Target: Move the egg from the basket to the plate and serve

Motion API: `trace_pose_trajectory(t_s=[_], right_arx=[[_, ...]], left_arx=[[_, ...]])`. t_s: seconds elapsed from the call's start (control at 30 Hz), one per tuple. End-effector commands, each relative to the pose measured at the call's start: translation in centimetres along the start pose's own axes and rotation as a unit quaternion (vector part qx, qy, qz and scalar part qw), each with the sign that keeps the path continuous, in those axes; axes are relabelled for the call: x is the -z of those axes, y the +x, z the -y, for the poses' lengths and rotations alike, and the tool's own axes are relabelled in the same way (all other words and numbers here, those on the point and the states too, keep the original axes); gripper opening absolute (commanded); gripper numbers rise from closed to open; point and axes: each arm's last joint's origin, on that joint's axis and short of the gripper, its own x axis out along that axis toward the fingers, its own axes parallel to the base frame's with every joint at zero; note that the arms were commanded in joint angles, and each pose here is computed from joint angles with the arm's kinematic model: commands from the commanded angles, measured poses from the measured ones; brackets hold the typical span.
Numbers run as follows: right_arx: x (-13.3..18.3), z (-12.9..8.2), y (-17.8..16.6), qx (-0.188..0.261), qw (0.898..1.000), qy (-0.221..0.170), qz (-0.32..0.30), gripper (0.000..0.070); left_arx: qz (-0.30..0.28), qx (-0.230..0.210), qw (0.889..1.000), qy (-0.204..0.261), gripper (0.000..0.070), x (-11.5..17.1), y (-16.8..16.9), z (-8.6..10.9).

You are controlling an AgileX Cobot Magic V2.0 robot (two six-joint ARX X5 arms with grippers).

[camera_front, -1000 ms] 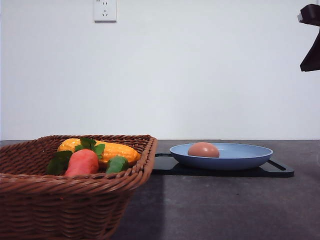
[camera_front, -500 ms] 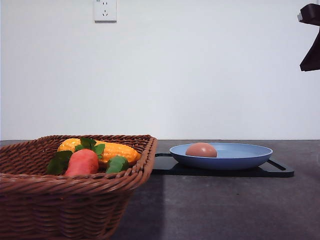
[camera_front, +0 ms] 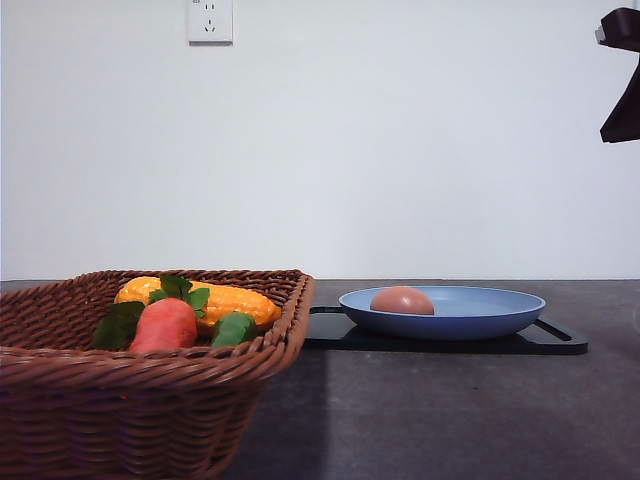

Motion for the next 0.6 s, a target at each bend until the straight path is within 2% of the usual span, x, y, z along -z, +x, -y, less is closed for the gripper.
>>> trace_pose_trajectory(t_s=[0.0,0.57], right_arx=[[-0.26,-0.10,0.01,-0.002,1.000,-0.004,0.007,0.0000],[-0.26,-0.10,0.01,-0.002,1.000,-0.004,0.007,0.0000]], left_arx=[[-0.004,0.000,1.000,-0.006,0.0000,0.74,0.25,-0.04],[0.000,0.000,1.000,-0.006,0.0000,0.66,0.26,-0.03]])
